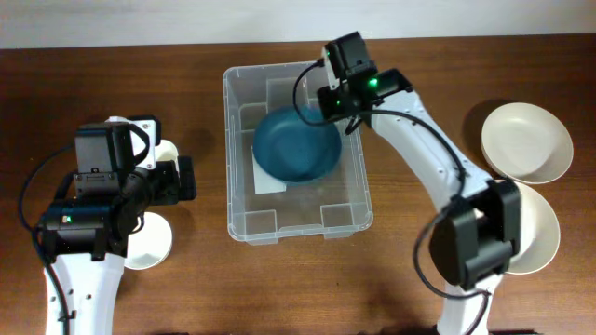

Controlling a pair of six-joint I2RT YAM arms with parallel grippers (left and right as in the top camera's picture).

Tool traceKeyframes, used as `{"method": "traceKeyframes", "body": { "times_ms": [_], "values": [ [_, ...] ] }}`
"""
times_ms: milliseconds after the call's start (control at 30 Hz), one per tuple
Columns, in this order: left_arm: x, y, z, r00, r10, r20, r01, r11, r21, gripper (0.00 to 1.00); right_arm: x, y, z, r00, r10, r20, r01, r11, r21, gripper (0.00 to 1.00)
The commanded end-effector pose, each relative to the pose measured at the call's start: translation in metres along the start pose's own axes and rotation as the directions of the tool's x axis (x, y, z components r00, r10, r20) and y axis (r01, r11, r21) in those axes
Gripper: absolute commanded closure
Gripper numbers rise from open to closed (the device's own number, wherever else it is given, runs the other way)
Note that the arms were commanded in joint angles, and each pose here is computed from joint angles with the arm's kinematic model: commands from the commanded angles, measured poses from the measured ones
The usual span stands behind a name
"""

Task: Pack container
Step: 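Lift the blue plate and lower it into the clear container, then move the right gripper to the cream bowl and grasp its rim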

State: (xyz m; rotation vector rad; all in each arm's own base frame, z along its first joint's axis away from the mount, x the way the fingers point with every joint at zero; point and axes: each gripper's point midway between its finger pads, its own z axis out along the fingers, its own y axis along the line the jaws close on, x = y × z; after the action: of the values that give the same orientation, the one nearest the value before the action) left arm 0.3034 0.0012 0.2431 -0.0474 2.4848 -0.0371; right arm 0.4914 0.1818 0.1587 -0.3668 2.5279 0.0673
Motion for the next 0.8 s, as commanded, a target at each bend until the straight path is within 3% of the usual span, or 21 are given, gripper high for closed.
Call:
{"method": "traceKeyframes", "body": {
  "times_ms": [0, 67, 200, 433, 633, 767],
  "values": [
    [-0.006, 0.0, -0.003, 1.0, -0.015, 0.018, 0.015, 1.0, 0.002, 0.0, -0.065, -0.059, -0.118, 0.961, 0.049, 0.271, -0.093, 0.984, 0.152, 0.52],
    [-0.006, 0.0, -0.003, 1.0, -0.015, 0.017, 0.015, 1.0, 0.002, 0.0, -0.068, -0.093, -0.148, 0.944, 0.084, 0.319, -0.157, 0.965, 0.209, 0.4],
    [-0.006, 0.0, -0.004, 1.0, -0.015, 0.018, 0.015, 1.0, 0.002, 0.0, -0.046, -0.161, -0.165, 0.938, 0.174, 0.298, -0.265, 0.918, 0.296, 0.31],
    [-0.006, 0.0, -0.004, 1.0, -0.015, 0.018, 0.015, 1.0, 0.003, 0.0, 0.041, -0.253, -0.113, 0.907, 0.416, 0.065, -0.402, 0.811, 0.424, 0.18],
    [-0.006, 0.0, -0.004, 1.0, -0.015, 0.019, 0.015, 1.0, 0.002, 0.0, 0.097, -0.291, -0.057, 0.852, 0.515, -0.097, -0.413, 0.773, 0.482, 0.15],
    [-0.007, 0.0, -0.004, 1.0, -0.015, 0.022, 0.015, 1.0, 0.003, 0.0, 0.121, -0.309, -0.031, 0.81, 0.57, -0.136, -0.437, 0.743, 0.507, 0.14]
  ]
}}
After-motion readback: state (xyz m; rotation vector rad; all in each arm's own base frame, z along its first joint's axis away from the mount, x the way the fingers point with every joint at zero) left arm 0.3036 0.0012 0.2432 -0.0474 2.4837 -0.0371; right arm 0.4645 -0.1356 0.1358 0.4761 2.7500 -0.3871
